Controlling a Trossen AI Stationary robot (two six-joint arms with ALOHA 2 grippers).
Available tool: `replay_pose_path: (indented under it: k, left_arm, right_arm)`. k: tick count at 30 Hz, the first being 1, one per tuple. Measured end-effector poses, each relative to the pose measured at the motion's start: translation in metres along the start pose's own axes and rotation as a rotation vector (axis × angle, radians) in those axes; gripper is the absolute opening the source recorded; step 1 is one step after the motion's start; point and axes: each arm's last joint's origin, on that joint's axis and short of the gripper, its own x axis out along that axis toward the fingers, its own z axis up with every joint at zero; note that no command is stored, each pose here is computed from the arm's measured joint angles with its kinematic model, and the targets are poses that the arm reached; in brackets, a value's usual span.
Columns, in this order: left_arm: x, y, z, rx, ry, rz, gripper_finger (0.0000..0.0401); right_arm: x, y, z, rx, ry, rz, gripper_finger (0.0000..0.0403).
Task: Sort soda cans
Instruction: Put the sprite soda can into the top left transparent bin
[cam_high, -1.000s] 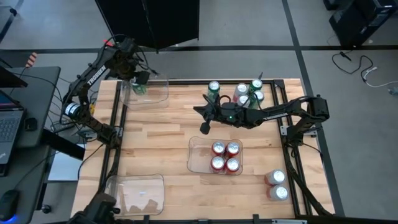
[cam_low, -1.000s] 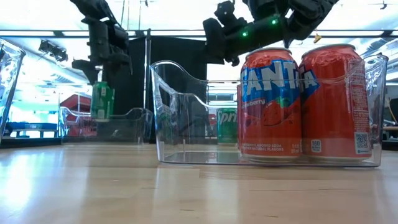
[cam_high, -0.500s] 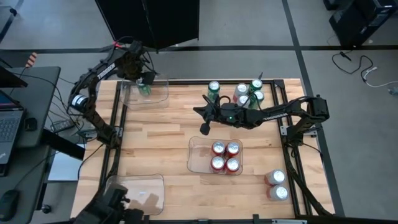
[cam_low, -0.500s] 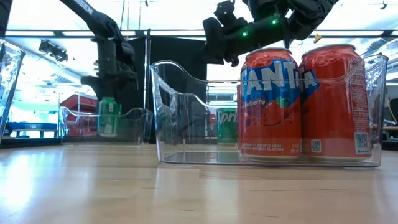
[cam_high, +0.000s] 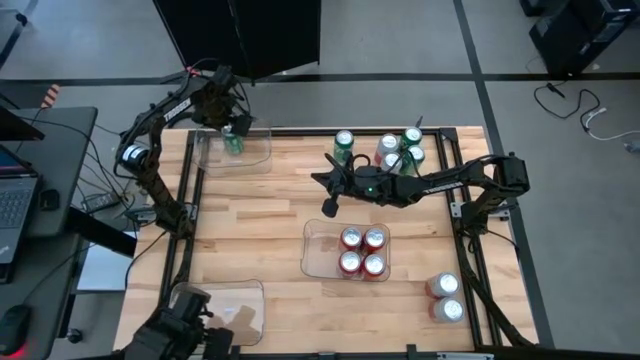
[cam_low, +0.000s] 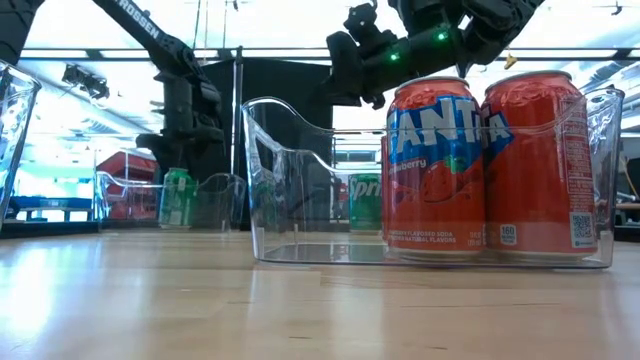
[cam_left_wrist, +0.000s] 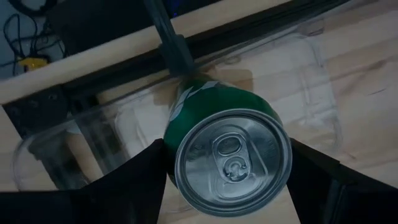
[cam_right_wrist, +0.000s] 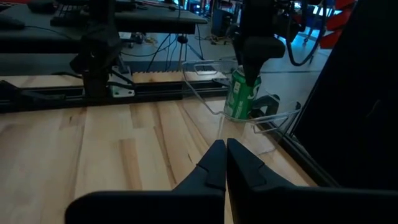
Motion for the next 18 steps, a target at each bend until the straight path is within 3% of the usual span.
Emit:
replay_pose_path:
  k: [2,9,18]
  left_arm:
    - [-0.0008,0.0001,0.0004,0.016,0.004,0.003,0.0272]
    - [-0.0009,0.0024,-0.0008,0.06,0.015,0.078,0.0364]
    - [-0.0013,0.0024,-0.0022,0.123,0.028,0.124,0.0381]
  right_arm:
    - [0.0,0.0,0.0,0.0,0.0,0.0,0.0001]
    - [0.0,0.0,-0.0002,-0.001,0.002,0.0,0.0]
    - [-0.0001,0.0,-0.0001,-0.001,0.002,-0.001,0.0002]
